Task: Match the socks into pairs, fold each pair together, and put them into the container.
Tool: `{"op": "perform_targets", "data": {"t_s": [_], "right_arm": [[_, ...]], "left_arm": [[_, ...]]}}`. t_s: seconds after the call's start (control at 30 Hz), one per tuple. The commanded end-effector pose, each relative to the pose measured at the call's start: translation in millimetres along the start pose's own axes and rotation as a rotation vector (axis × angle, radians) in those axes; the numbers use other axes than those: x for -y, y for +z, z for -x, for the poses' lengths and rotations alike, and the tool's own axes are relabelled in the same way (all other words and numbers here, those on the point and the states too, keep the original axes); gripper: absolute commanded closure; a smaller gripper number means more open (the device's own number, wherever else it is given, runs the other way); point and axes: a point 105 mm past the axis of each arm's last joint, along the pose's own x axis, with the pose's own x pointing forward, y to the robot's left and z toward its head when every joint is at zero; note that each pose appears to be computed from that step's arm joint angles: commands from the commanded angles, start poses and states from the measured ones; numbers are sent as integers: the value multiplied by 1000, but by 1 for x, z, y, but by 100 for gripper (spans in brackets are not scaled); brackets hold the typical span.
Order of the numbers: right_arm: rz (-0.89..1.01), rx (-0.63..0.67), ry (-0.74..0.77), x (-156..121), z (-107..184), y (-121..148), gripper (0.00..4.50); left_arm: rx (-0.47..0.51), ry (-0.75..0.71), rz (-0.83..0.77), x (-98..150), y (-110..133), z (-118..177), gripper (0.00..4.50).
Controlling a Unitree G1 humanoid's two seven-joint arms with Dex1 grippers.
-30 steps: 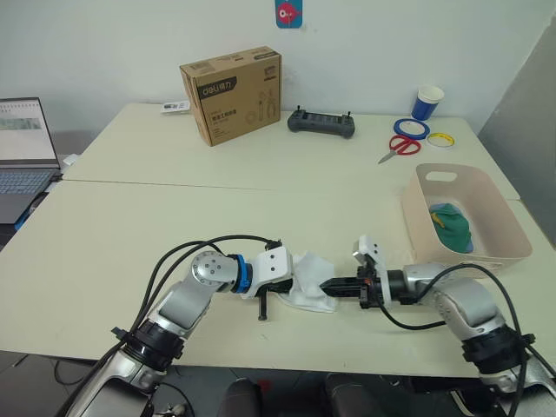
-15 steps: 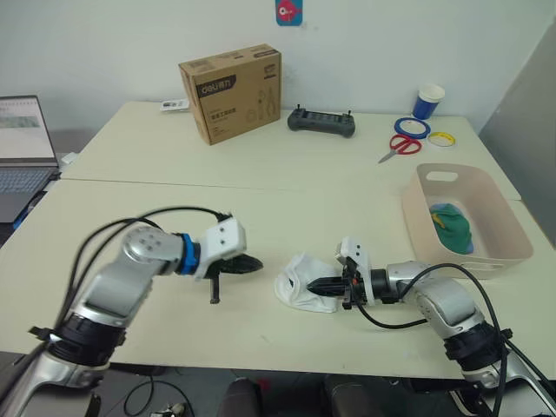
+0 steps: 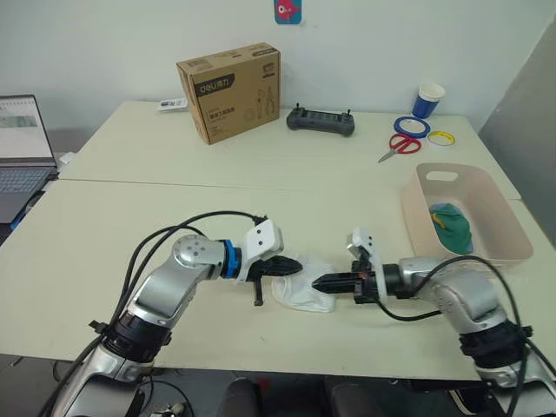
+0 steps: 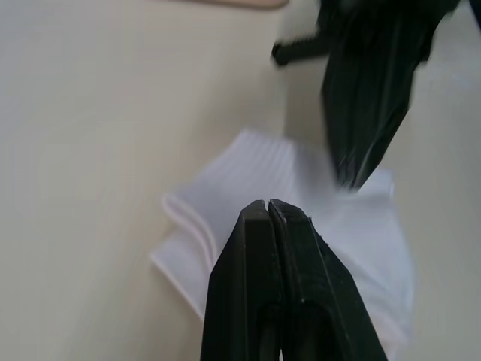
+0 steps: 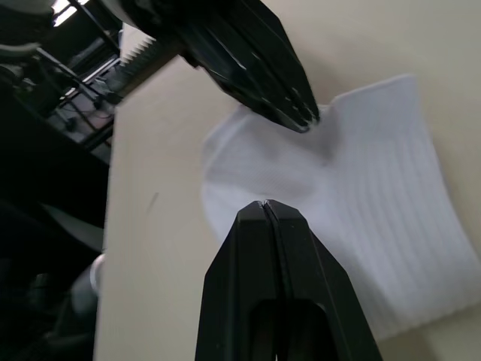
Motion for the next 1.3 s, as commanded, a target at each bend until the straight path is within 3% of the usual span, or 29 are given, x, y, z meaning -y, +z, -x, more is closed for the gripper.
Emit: {"op": "perform_targets", "data": {"t_s": [0.03,0.17,0.37,0.53,0.77,0.87,1.0,1.1,1.17,1.27,1.3], "right_arm": [[-67,34,-58,2,14,10,413],[-162,-12,-215,19,24,4,292],[-385,-96,-188,11,9,-15,89],[-546,-23,-126,13,-15,-6,89],[-626,62,-85,18,-36,13,89],[-612,60,-73,15,-33,12,147],[-557,73,-53,10,-30,19,283],[-518,145,-62,14,-20,37,388],[-495,189,-78,17,-11,47,450],[-439,255,-127,20,9,64,450],[-390,281,-159,21,21,72,450]], "left_arm": [[-58,-28,-46,7,-14,-1,450],[-138,10,-76,2,-36,2,450],[-151,16,-109,2,-44,2,450],[-133,26,-101,2,-44,1,450],[-93,50,-99,1,-36,7,450],[-75,58,-97,-1,-29,15,450],[46,58,-28,1,-6,22,450],[108,96,-22,-5,10,35,392],[151,123,-9,-9,22,46,320],[203,138,6,-10,43,66,240],[224,136,3,-9,54,74,193]]}}
